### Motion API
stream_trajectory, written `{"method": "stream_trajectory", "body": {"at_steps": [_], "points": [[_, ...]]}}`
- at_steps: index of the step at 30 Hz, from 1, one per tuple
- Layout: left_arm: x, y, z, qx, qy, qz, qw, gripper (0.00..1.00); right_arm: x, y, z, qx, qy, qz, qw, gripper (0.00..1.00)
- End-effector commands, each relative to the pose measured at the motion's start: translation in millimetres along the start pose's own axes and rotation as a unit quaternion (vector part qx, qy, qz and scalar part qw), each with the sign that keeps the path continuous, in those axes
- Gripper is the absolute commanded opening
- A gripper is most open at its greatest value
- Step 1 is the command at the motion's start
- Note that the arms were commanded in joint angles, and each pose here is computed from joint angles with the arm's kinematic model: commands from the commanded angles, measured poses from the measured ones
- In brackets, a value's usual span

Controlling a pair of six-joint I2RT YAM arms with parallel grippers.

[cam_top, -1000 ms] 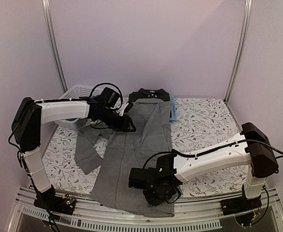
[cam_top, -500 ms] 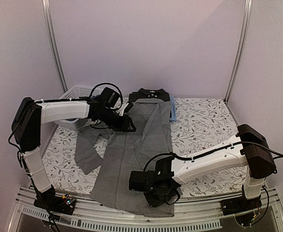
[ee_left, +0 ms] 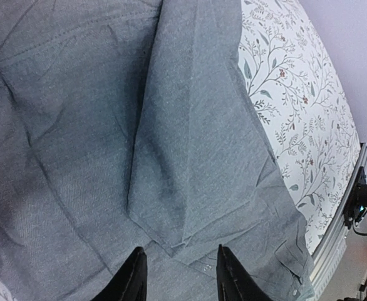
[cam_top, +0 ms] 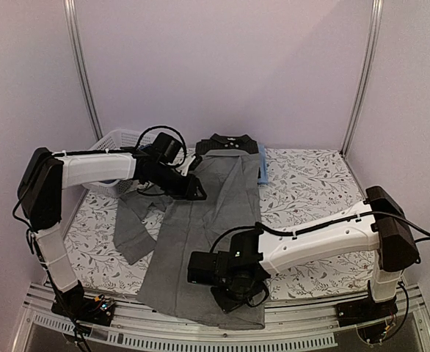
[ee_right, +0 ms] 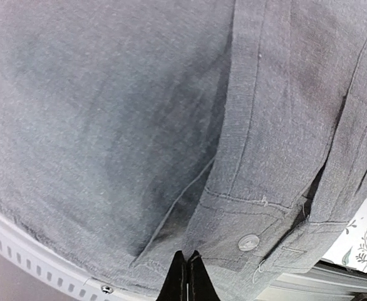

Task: Fold and stack the long sleeve shirts
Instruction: Smooth out the 1/3-folded shirt at the center of the board.

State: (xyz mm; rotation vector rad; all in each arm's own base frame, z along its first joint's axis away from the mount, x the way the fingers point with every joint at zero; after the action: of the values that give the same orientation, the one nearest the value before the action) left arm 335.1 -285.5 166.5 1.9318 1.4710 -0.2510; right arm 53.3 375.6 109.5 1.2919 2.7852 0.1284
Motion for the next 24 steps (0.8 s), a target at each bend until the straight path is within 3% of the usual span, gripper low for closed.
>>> {"method": "stream_trajectory", "body": {"at_steps": [1,10,13,15,19,24], "points": [[-7,-2,-3,-0.001,-0.007,0.011,1.000,0.38,12,-2,-14,0.010,0.030,-0.027,0.999,0.00],[-6,-3,-2,0.003,-0.007,0.009,1.000,0.37,25,-6,-8,0.028,0.074,-0.040,0.996,0.01],[-6,-3,0,0.003,-0.006,0.006,1.000,0.38,16,1,-13,0.007,0.067,-0.031,0.997,0.20],[-6,-3,0,0.002,-0.006,0.003,1.000,0.38,0,14,-22,-0.020,0.078,-0.009,0.997,0.34],[-5,1,1,-0.006,-0.002,-0.004,1.000,0.38,-64,53,-52,-0.121,0.085,0.054,0.988,0.47],[-7,9,1,-0.013,0.006,-0.008,1.000,0.36,-161,97,-81,-0.261,0.143,0.142,0.944,0.44]]}}
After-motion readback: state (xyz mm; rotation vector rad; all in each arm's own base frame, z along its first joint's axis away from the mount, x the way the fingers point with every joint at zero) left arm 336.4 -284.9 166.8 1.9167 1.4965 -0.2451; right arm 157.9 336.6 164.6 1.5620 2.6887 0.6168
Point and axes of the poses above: each gripper's point midway between its finger pads, its own z axis out along the fingers, its own x axis along the line the jaws close on, y = z × x, the point moved 7 cm from there along -z, back along the fingers, and after that the axes turned 10 degrees about -z, right-handed, at the moved point
